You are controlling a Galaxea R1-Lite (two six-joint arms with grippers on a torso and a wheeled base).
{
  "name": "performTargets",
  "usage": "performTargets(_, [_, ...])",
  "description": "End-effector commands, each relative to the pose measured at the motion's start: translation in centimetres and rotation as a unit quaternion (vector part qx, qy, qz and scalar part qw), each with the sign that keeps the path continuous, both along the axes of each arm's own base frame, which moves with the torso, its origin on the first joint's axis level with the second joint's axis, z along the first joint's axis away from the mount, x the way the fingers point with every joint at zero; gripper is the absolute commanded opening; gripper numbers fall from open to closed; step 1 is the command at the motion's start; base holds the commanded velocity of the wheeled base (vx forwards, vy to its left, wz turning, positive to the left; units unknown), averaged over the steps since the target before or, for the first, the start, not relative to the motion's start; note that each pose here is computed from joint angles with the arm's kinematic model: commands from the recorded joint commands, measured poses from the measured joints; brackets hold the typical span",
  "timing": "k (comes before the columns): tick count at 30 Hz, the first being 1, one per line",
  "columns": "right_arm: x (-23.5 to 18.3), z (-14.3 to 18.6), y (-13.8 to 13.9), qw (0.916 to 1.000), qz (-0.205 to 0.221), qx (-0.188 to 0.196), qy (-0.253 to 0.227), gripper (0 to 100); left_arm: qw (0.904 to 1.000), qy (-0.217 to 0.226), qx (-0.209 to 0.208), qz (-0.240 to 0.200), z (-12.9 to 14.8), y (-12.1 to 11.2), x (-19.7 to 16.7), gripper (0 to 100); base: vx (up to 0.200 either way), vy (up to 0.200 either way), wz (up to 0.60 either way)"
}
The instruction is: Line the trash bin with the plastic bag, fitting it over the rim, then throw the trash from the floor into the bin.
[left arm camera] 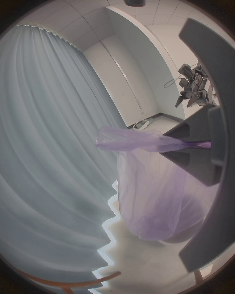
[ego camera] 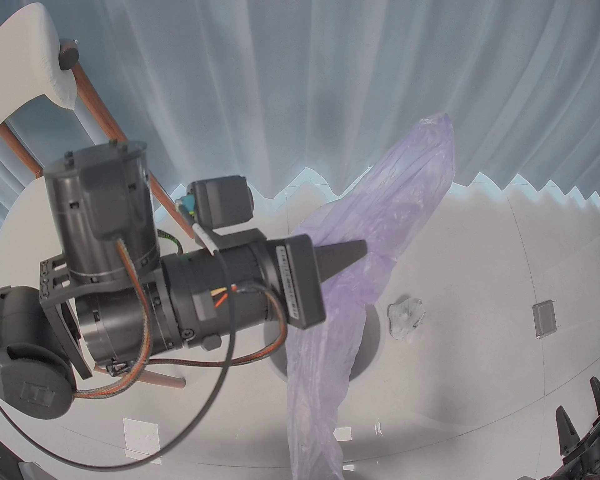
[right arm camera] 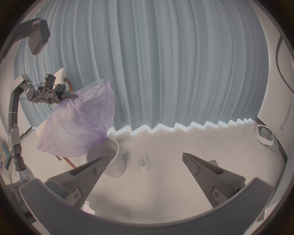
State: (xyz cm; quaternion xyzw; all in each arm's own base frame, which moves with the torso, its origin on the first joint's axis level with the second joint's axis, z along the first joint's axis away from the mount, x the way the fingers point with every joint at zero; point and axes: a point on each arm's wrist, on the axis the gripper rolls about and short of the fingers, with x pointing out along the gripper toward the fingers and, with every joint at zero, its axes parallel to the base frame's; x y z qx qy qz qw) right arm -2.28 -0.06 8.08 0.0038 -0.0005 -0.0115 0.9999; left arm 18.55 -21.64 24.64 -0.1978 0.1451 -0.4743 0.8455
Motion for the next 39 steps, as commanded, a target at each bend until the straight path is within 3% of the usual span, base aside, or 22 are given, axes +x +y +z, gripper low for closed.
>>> performTargets(1, [0.0,-0.5,0.0,1.0,0.0,0.0,0.0,100,0.9998,0.008,0.01,0.015,-0.8,0.7,0.2,0,0.0,0.0,0.0])
performTargets(2, [0.0,-0.5,0.0,1.0,0.0,0.0,0.0,100,0.9993,0.006,0.011,0.034,-0.8,1.6,-0.5,0,0.0,0.0,0.0])
performTargets(6, [0.0,-0.5,0.0,1.0,0.0,0.0,0.0,100,0.9996,0.001,0.004,0.027,-0.6,2.9,-2.1,0,0.0,0.0,0.0])
performTargets(12, [0.0,-0.5,0.0,1.0,0.001,0.0,0.0,100,0.9998,-0.004,-0.014,-0.014,-0.4,4.8,-4.8,0,0.0,0.0,0.0])
performTargets(17, [0.0,-0.5,0.0,1.0,0.001,0.0,0.0,100,0.9989,-0.004,-0.015,-0.045,-0.3,4.4,-5.6,0,0.0,0.0,0.0])
performTargets(23, [0.0,-0.5,0.0,1.0,0.001,0.0,0.0,100,0.9954,0.016,0.011,-0.094,-1.9,3.1,-7.3,0,0.0,0.0,0.0])
performTargets(39, [0.0,-0.5,0.0,1.0,0.0,0.0,0.0,100,0.9927,0.021,0.019,-0.118,-2.5,1.5,-7.6,0,0.0,0.0,0.0])
